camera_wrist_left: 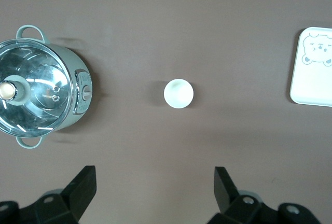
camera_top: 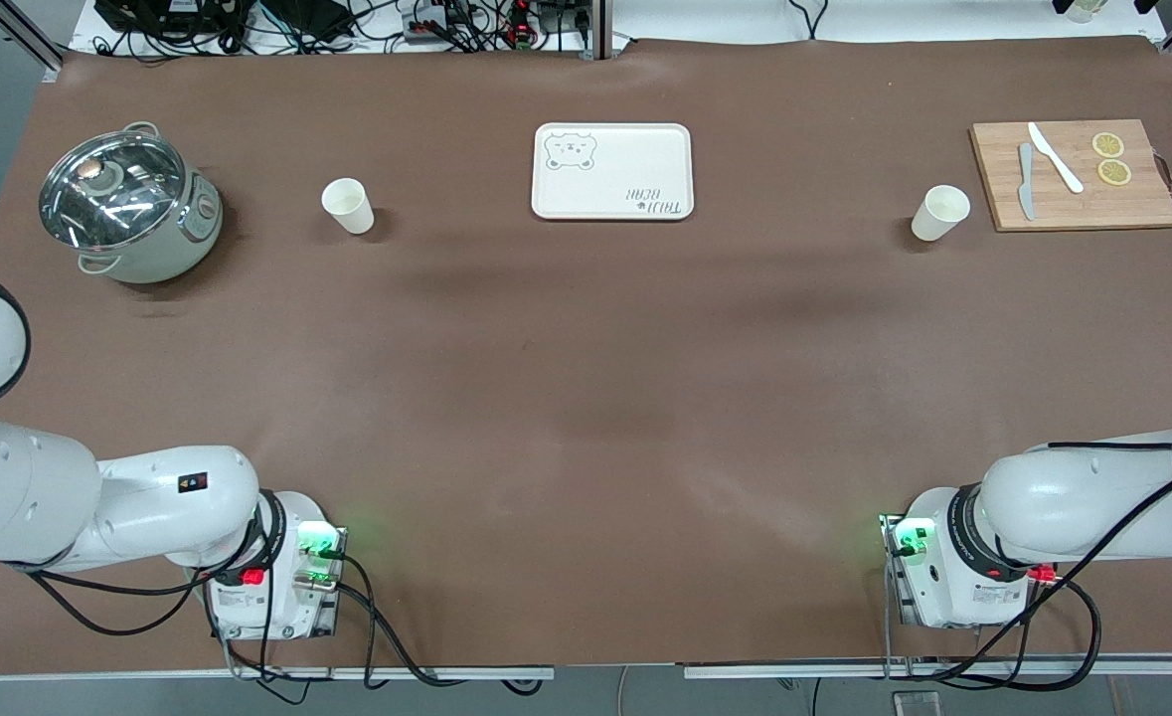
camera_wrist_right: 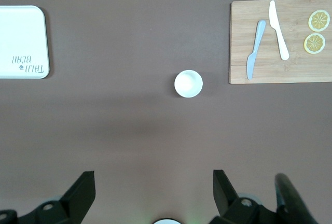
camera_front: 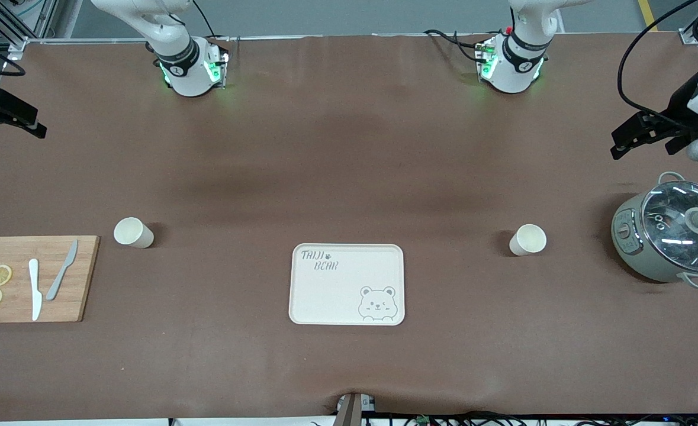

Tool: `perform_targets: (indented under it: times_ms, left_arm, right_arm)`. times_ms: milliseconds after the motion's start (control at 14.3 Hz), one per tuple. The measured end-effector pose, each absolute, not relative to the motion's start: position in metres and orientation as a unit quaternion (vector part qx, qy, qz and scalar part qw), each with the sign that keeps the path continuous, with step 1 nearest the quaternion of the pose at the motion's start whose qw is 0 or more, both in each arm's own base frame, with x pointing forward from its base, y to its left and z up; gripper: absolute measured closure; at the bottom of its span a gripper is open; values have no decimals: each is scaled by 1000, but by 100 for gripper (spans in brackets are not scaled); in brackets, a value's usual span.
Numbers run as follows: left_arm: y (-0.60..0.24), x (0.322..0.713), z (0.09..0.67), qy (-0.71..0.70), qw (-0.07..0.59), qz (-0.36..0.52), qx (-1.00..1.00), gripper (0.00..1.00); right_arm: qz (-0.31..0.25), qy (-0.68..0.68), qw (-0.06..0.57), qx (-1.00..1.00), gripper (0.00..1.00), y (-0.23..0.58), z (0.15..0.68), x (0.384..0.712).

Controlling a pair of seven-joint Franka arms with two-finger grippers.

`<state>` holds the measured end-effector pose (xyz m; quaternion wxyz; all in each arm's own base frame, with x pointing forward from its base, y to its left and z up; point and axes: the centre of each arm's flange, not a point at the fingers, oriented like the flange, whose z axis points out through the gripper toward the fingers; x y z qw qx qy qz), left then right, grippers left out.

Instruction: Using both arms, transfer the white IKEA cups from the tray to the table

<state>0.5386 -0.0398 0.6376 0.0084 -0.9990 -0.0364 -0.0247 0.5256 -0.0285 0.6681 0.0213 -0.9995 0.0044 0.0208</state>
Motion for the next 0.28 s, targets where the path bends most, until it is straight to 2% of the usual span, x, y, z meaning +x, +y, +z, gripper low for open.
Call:
perform_targets:
  times_ms: [280]
  left_arm:
    - [-40,539,638,-36,8,-25,-999,0]
  right_arm:
    - [22,6,21,-1000,0,-30,668,525]
